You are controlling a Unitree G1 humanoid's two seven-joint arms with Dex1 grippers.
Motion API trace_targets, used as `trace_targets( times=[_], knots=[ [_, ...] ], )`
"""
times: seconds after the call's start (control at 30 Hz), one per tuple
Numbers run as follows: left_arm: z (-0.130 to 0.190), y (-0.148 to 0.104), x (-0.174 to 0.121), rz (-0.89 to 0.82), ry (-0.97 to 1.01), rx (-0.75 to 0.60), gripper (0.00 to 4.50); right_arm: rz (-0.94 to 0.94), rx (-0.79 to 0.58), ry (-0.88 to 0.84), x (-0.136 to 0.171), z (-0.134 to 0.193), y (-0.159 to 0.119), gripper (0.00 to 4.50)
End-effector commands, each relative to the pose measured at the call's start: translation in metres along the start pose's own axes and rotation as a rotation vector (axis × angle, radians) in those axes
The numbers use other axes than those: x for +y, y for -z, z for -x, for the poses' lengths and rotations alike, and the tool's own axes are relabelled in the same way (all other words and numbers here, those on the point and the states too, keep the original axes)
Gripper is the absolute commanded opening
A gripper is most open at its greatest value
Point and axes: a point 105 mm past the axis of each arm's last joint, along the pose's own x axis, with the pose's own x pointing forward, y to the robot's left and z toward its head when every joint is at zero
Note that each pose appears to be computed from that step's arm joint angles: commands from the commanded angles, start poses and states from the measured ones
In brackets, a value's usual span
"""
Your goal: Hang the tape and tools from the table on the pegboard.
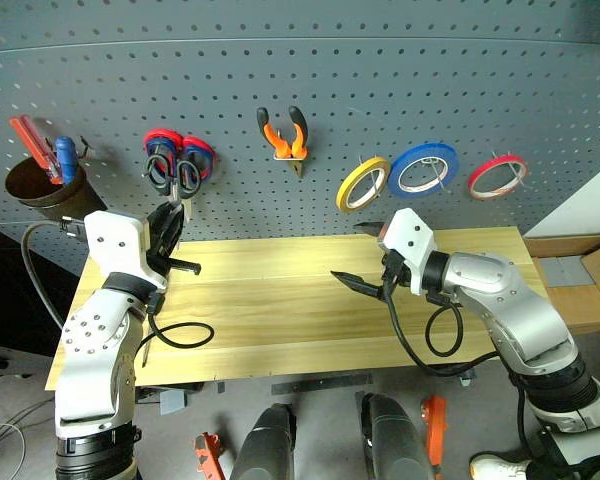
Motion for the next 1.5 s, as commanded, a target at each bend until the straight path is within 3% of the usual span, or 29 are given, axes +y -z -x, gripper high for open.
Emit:
trace_targets(
  times=[0.03,0.27,0.53,0.93,1.2,1.37,1.5],
  knots=[
    [0.001,-0.008,0.002,-0.019,-0.005,-0.037,0.16,0.046,-0.208,0.028,-0.002,0.006,-0.044,4.50],
    [-0.001,-0.009,0.004,-0.015,-0.016,-0.046,0.16,0.084,-0.469,0.038,0.000,0.016,-0.089,4.50],
    [-0.001,-0.011,0.002,-0.001,-0.004,-0.062,0.16,0.143,-0.496,0.021,0.004,0.016,-0.094,4.50],
    [0.003,-0.007,0.001,-0.011,-0.006,-0.051,4.41,0.184,-0.469,-0.016,0.012,0.013,-0.085,4.50],
    [0.022,0.030,-0.006,-0.042,0.047,0.111,4.48,0.163,-0.393,-0.052,0.017,0.007,-0.070,4.50],
    [0.038,0.075,0.001,-0.006,0.022,0.341,4.48,0.085,-0.269,-0.088,0.026,-0.001,-0.049,4.50],
    [0.044,0.106,0.025,-0.004,-0.071,0.524,4.48,-0.005,-0.131,-0.085,0.033,-0.012,-0.028,4.50]
  ],
)
